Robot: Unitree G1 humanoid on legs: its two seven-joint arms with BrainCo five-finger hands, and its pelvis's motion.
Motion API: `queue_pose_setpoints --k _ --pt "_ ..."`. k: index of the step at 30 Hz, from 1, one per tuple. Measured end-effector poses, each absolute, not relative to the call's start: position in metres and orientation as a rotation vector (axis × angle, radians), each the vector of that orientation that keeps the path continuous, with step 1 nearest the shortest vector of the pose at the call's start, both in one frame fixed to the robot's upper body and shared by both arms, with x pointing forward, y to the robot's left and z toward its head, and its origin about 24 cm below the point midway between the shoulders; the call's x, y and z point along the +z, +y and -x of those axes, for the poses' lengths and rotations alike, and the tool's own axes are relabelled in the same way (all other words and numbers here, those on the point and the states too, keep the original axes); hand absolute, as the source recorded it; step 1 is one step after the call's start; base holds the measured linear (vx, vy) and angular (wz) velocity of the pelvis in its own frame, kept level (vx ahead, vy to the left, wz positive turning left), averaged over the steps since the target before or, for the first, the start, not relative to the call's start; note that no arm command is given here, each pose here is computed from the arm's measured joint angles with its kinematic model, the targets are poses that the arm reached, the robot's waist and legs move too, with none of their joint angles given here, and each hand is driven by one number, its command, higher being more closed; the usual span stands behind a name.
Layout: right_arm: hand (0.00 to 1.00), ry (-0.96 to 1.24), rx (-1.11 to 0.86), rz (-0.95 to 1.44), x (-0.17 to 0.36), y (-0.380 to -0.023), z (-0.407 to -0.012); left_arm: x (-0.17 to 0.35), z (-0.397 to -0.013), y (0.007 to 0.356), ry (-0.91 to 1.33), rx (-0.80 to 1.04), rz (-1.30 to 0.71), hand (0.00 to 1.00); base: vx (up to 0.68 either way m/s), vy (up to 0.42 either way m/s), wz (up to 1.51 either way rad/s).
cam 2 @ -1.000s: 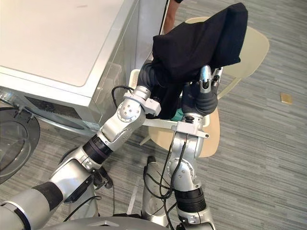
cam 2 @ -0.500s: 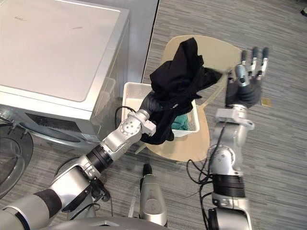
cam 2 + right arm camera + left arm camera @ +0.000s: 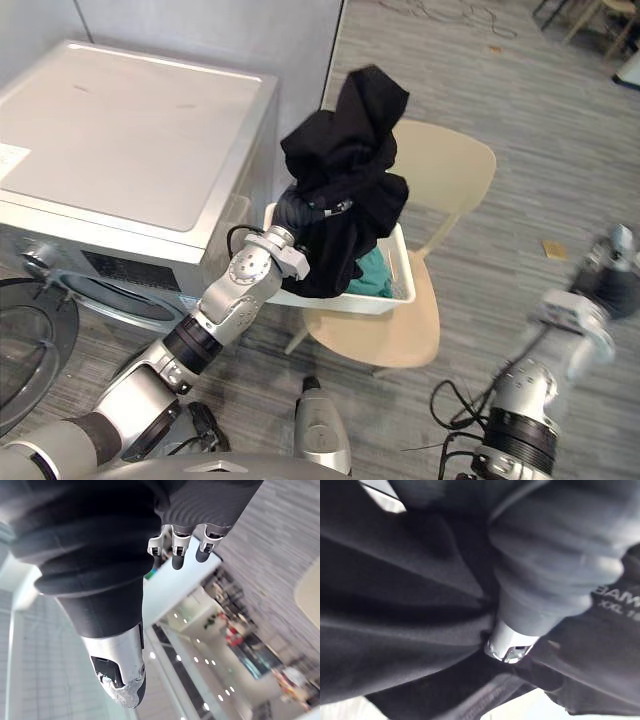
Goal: Pick up the laundry basket with both hands and put the clothes into the washing machine.
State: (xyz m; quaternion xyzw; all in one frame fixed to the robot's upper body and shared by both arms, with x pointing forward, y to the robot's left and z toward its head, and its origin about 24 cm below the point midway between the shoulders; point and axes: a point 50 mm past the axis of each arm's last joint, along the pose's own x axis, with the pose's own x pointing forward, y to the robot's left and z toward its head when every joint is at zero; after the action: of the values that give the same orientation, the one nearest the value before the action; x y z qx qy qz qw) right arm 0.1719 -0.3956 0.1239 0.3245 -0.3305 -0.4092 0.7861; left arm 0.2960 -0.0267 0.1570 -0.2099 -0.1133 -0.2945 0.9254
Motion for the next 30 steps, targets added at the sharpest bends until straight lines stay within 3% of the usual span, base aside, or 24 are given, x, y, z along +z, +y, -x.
queue_pose_setpoints --k 8,13,17,30 --pt "0.0 -0.478 -1.215 -0.596 0.065 -0.425 -0.099 0.155 -0.284 0.03 -0.323 -0.481 0.62 1.0 -0.02 -0.004 0.14" --pt "0.0 -0.24 -1.369 -0.678 0.005 -0.418 -0.059 0.168 -0.288 0.079 -0.434 -0.394 0.57 1.0 -0.17 0.194 0.43" --pt "0.0 -0.153 -1.322 -0.736 -0.012 -0.407 -0.068 0.168 -0.294 0.107 -0.444 -0.341 0.511 1.0 -0.27 0.153 -0.15" --pt "0.0 -0.03 -1.067 -0.832 -0.033 -0.347 -0.131 0.197 -0.282 0.121 -0.574 -0.354 0.555 1.0 -0.17 0.091 -0.14"
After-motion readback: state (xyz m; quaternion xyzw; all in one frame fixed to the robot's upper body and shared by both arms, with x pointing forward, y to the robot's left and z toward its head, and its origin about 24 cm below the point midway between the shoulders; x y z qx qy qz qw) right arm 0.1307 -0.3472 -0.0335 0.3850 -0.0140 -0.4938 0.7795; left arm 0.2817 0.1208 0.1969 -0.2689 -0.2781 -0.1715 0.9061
